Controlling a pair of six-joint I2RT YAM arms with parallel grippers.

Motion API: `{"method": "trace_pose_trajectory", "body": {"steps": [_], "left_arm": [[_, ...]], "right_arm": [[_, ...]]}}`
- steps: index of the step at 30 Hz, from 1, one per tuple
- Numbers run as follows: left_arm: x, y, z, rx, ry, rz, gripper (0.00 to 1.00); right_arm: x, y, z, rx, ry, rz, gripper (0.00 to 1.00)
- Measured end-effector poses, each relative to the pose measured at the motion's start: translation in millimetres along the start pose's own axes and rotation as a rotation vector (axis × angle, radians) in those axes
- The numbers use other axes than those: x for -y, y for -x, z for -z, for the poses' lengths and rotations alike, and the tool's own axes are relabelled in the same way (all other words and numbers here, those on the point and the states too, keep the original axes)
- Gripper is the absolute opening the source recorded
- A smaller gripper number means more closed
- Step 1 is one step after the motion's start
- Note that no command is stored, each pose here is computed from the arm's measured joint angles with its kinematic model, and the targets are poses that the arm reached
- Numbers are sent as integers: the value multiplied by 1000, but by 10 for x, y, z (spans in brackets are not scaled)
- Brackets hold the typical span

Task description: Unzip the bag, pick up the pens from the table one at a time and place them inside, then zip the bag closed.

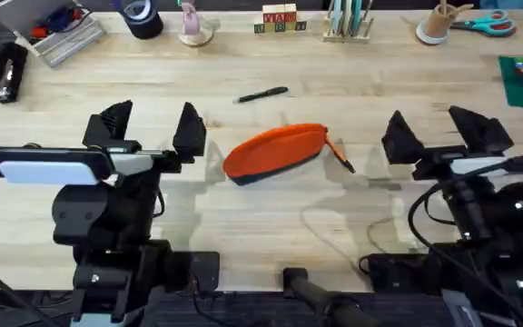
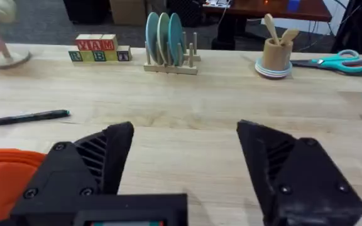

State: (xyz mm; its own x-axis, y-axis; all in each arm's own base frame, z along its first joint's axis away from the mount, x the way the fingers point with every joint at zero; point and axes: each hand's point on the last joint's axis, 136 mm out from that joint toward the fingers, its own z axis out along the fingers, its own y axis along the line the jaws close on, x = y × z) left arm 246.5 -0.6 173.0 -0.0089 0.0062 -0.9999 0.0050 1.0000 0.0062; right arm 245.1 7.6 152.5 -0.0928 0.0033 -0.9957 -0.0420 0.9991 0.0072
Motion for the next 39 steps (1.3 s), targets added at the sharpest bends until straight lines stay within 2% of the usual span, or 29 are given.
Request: {"method": "trace_pose_trajectory", "body": {"steps": [6, 10, 12, 15, 18, 23, 29, 34, 39], "left_arm": [[-1, -18, 1, -9, 1, -20, 991], [1, -157, 6, -87, -2, -23, 991], [2, -136, -1, -108, -3, -24, 992], [0, 58, -21, -109, -3, -24, 991], [12, 328, -61, -98, -11, -25, 991], [109, 702, -194, -135, -70, -27, 990], [303, 963, -395, -262, -195, -58, 992], [449, 1262, -510, -302, -292, -79, 991], [518, 1519, -485, -326, -341, -93, 992]], "right_arm": [[3, -4, 2, -3, -2, -20, 997], [9, -33, 17, -31, -7, -55, 997], [5, -37, 49, -63, -6, -64, 997], [10, -67, 122, -128, -14, -76, 997], [15, 34, 173, -147, -19, -80, 997], [13, 417, 222, -133, -19, -83, 997], [14, 890, 170, -162, -21, -84, 997], [-18, 1161, 53, -260, -4, -89, 997], [-98, 1312, -89, -397, 39, -103, 997]]}}
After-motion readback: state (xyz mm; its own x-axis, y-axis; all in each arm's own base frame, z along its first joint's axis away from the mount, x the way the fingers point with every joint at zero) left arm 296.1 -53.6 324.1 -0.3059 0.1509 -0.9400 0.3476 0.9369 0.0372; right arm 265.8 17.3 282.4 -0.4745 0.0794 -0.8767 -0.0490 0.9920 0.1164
